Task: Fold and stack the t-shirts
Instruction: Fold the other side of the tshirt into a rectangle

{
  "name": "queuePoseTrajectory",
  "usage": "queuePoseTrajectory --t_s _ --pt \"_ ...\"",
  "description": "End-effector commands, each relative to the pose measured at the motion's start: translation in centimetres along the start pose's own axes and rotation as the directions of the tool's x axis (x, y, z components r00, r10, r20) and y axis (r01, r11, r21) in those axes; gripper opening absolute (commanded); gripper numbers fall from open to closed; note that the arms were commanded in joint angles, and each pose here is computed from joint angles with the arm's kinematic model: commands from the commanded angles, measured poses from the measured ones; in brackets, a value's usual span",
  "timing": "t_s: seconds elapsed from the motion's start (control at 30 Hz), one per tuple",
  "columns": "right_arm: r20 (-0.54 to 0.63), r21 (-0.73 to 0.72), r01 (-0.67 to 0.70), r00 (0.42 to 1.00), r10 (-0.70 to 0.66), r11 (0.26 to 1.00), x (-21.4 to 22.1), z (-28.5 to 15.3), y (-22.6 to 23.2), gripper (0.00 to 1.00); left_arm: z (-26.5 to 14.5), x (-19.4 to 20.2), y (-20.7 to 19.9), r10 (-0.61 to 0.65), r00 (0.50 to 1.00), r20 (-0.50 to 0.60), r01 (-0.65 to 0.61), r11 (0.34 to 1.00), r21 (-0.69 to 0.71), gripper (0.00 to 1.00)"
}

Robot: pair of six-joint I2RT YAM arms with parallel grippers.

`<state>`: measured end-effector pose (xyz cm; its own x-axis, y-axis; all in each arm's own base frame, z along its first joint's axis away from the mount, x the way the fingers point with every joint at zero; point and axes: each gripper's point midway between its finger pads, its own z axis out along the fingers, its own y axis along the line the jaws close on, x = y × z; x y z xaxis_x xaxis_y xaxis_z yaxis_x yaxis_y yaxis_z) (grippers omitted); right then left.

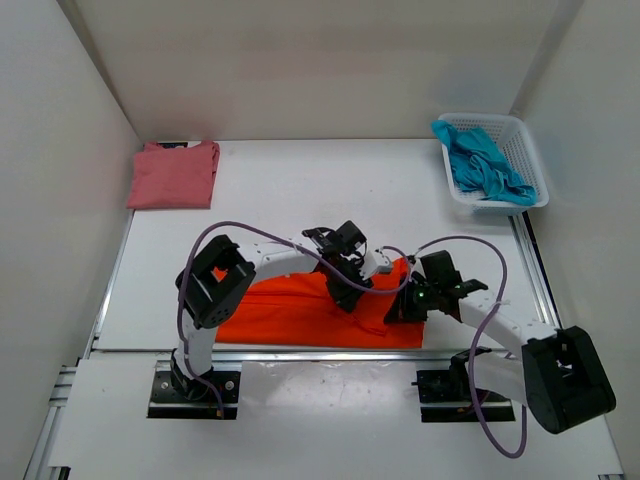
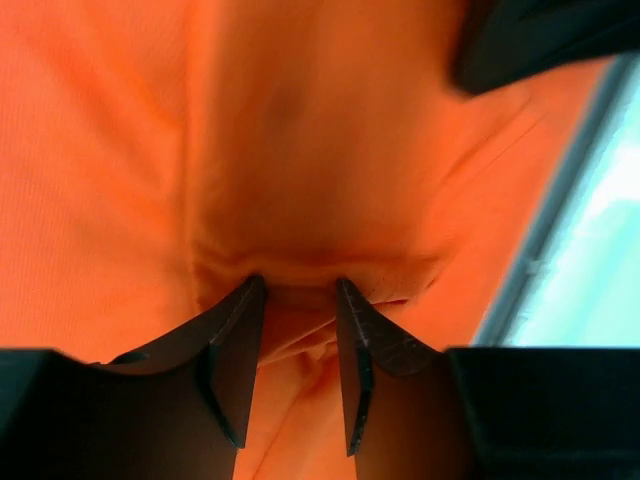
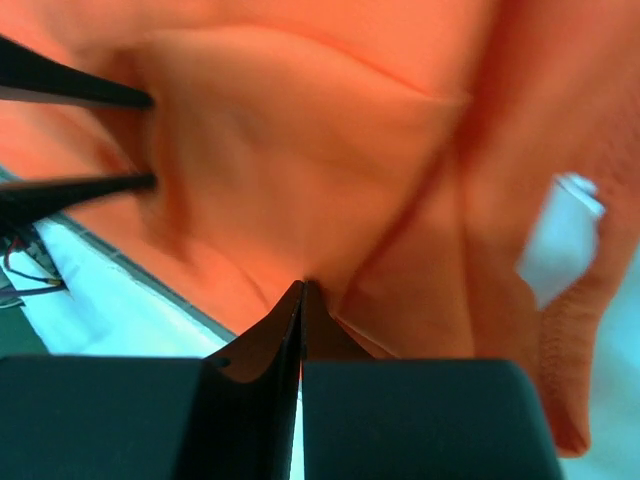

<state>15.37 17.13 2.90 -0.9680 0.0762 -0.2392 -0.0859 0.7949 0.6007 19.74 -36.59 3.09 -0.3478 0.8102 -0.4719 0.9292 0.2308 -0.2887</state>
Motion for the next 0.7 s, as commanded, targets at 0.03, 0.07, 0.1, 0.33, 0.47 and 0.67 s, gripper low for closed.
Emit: queuePoseTrajectory --t_s 0.03,0.07,0.1,0.33,0.47,0.67 --pt "-0.017 0.069 -0.1 0.995 0.102 0.993 0.8 0.5 -1.9 0.0 -0.2 2.3 1.5 0.013 0.998 -0.064 -0.018 0.997 -0.076 0.44" --pt "-0.005 0.096 -0.133 0.991 0.134 0.986 0.8 0.3 -2.5 0.0 -0.3 2.8 1.3 0.014 0.997 -0.082 -0.02 0.997 -0.074 0.42" --pt "0.006 0.113 -0.146 0.989 0.146 0.983 0.7 0.2 -3.0 0.0 -0.2 3.5 1.2 0.011 0.995 -0.097 -0.017 0.998 -0.063 0.43" --pt "0.087 0.08 -0.127 0.989 0.12 0.989 -1.0 -1.2 -2.6 0.0 -1.9 1.9 0.4 0.039 0.998 -0.039 -0.04 0.998 -0.039 0.48" --pt "0.182 0.07 -0.104 0.979 0.089 0.992 -3.5 -2.9 -2.0 0.04 -4.1 -2.0 0.4 0.061 0.996 0.064 -0.056 0.996 -0.071 0.67" --pt "0.274 0.056 -0.094 0.959 0.075 0.994 -7.8 -4.1 -1.8 0.38 -9.4 -5.0 4.7 0.027 0.984 0.178 0.014 0.975 -0.224 0.99"
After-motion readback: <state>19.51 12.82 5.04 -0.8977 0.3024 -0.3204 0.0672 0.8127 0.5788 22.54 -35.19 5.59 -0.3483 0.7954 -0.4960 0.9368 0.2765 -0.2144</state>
